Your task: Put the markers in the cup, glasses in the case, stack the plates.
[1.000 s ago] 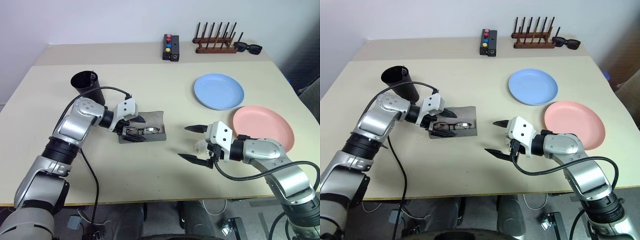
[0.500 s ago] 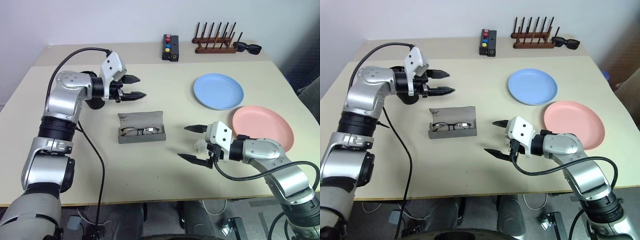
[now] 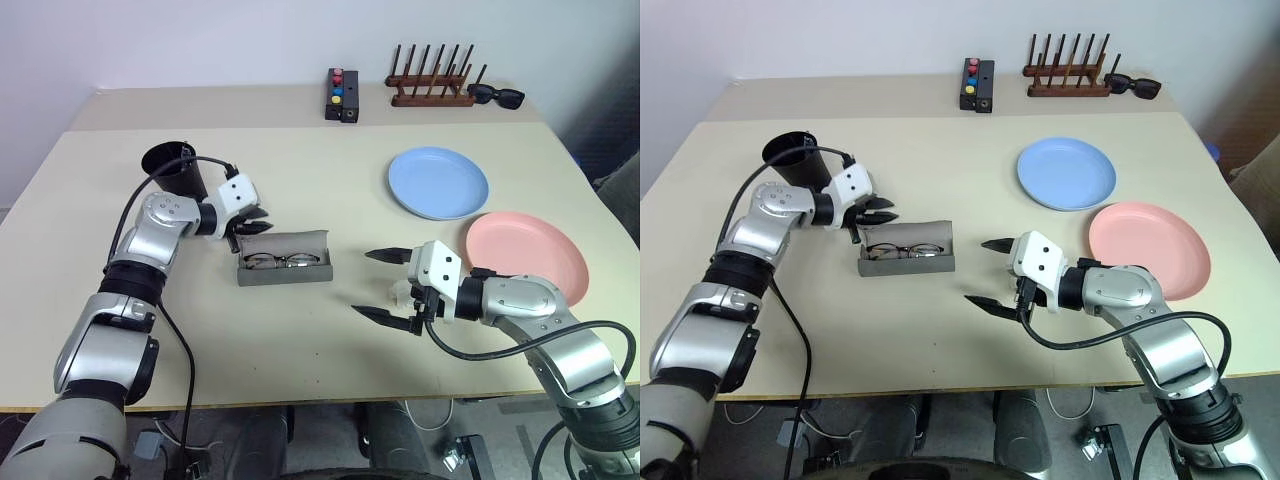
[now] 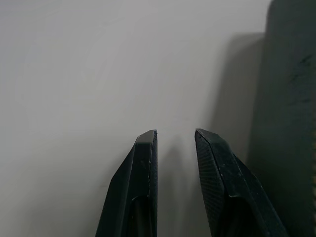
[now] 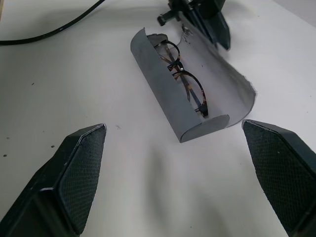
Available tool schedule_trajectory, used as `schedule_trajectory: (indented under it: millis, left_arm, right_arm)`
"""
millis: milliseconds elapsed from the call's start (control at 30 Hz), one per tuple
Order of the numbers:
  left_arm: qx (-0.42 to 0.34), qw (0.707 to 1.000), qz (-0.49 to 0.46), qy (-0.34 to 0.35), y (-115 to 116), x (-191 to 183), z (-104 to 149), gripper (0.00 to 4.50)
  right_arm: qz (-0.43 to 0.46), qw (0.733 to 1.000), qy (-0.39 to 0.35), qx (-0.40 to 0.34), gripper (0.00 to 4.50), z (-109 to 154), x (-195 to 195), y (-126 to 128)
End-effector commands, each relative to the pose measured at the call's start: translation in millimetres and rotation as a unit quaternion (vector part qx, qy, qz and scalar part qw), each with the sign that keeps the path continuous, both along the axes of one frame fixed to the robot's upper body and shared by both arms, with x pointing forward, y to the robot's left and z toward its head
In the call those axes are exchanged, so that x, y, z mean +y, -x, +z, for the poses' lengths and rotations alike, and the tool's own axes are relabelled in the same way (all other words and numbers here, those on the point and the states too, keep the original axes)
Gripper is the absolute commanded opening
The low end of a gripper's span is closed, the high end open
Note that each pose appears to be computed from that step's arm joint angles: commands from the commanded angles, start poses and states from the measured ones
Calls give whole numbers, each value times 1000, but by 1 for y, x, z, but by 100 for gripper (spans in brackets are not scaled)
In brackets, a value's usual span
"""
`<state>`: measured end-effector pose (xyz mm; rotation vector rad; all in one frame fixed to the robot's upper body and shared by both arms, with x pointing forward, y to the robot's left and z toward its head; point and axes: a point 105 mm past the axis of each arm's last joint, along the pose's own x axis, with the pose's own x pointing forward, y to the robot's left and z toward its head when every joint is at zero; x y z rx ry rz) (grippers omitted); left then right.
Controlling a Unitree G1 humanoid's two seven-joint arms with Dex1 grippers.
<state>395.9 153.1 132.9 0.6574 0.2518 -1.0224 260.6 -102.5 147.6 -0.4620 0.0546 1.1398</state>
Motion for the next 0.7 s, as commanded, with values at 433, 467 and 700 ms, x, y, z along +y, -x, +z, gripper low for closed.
schedule_trajectory:
  millis: [433, 467, 700]
  left_arm:
    - [46, 993, -104, 7, 51, -7, 9, 119]
    - [48, 993, -105, 7, 52, -8, 7, 119]
    - [51, 993, -108, -21, 59, -8, -7, 119]
  right_arm:
    - [18, 1000, -9, -21, 450, 12, 7, 4]
    - [19, 1000, -9, -21, 450, 12, 7, 4]
    - [20, 1000, -9, -21, 450, 12, 8, 4]
